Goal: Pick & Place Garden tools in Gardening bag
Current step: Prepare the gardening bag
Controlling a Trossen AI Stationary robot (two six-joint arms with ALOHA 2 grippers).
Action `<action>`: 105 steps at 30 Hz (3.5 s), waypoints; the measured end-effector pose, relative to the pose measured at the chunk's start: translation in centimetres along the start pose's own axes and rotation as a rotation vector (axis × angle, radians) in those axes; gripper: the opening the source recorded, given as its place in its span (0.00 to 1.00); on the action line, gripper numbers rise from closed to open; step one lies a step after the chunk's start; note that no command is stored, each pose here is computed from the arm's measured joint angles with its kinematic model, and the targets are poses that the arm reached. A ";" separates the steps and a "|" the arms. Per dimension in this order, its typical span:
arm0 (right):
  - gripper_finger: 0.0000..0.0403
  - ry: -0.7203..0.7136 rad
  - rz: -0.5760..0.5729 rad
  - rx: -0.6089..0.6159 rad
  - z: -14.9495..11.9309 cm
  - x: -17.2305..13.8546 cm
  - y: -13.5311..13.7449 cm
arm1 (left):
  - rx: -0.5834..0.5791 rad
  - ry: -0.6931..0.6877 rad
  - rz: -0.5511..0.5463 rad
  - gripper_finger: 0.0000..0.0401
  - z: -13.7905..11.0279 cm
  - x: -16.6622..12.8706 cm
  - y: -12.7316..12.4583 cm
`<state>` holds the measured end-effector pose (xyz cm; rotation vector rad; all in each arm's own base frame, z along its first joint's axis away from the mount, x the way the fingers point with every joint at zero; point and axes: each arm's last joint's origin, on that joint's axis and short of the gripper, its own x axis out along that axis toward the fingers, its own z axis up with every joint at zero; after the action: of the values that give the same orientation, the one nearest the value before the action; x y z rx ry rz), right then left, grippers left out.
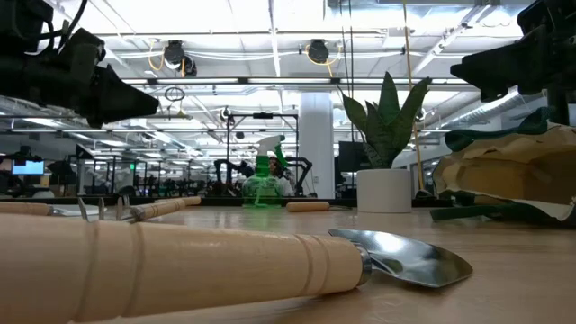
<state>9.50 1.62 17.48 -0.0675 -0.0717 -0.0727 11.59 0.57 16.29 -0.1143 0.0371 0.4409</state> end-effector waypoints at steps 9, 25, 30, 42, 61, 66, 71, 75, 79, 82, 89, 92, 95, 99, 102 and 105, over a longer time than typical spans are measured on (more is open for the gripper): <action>0.35 0.000 0.000 0.000 0.0 0.0 0.0 | -0.026 0.005 -0.029 0.39 0.0 0.0 -0.1; 0.35 0.000 0.000 0.000 0.0 0.0 0.0 | -0.017 0.019 -0.124 0.39 -0.1 0.0 -0.4; 0.35 0.000 0.000 0.000 0.0 0.0 0.0 | -0.023 0.019 -0.128 0.39 -0.1 0.0 -0.4; 0.35 0.001 0.000 0.000 0.0 0.0 0.0 | -0.074 0.040 -0.223 0.39 -0.1 -0.1 -0.7; 0.35 0.000 0.000 0.000 0.0 0.0 0.0 | -0.073 0.039 -0.220 0.39 -0.1 -0.1 -0.6; 0.35 -0.008 0.000 0.003 0.1 0.0 0.0 | -0.061 0.037 -0.221 0.39 -0.1 -0.1 -0.7; 0.35 -0.027 -0.003 0.008 0.3 0.0 0.0 | -0.086 0.047 -0.263 0.39 -0.1 -0.1 -0.8; 0.35 -0.029 -0.003 0.004 0.3 0.0 0.0 | -0.089 0.046 -0.261 0.39 -0.1 -0.1 -0.8; 0.35 -0.074 -0.014 0.009 0.7 0.0 -0.1 | -0.152 0.048 -0.244 0.39 0.0 -0.1 -0.7; 0.35 -0.109 -0.044 0.024 1.1 0.0 -0.2 | -0.189 0.052 -0.242 0.39 0.0 -0.1 -0.7; 0.41 -0.166 -0.046 0.036 1.7 0.1 -0.2 | -0.186 0.049 -0.240 0.39 0.0 -0.1 -0.7; 0.48 -0.217 -0.059 0.031 2.3 0.2 -0.3 | -0.186 0.048 -0.236 0.39 0.0 -0.1 -0.7; 0.53 -0.268 -0.060 0.033 2.8 0.3 -0.2 | -0.188 0.044 -0.221 0.39 0.0 -0.1 -0.7; 0.54 -0.249 -0.064 -0.005 2.7 0.9 0.0 | -0.189 0.034 -0.181 0.39 0.0 -0.1 -0.5; 0.53 -0.175 -0.087 -0.032 2.2 1.6 0.2 | -0.196 0.017 -0.169 0.39 0.2 0.0 -0.5; 0.51 -0.073 -0.094 -0.055 1.6 2.4 0.5 | -0.207 -0.011 -0.176 0.39 0.5 -0.1 -0.6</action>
<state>11.85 2.04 19.22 -0.1213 -0.1455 -0.1665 11.78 0.10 16.81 -0.3168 -0.0300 0.2687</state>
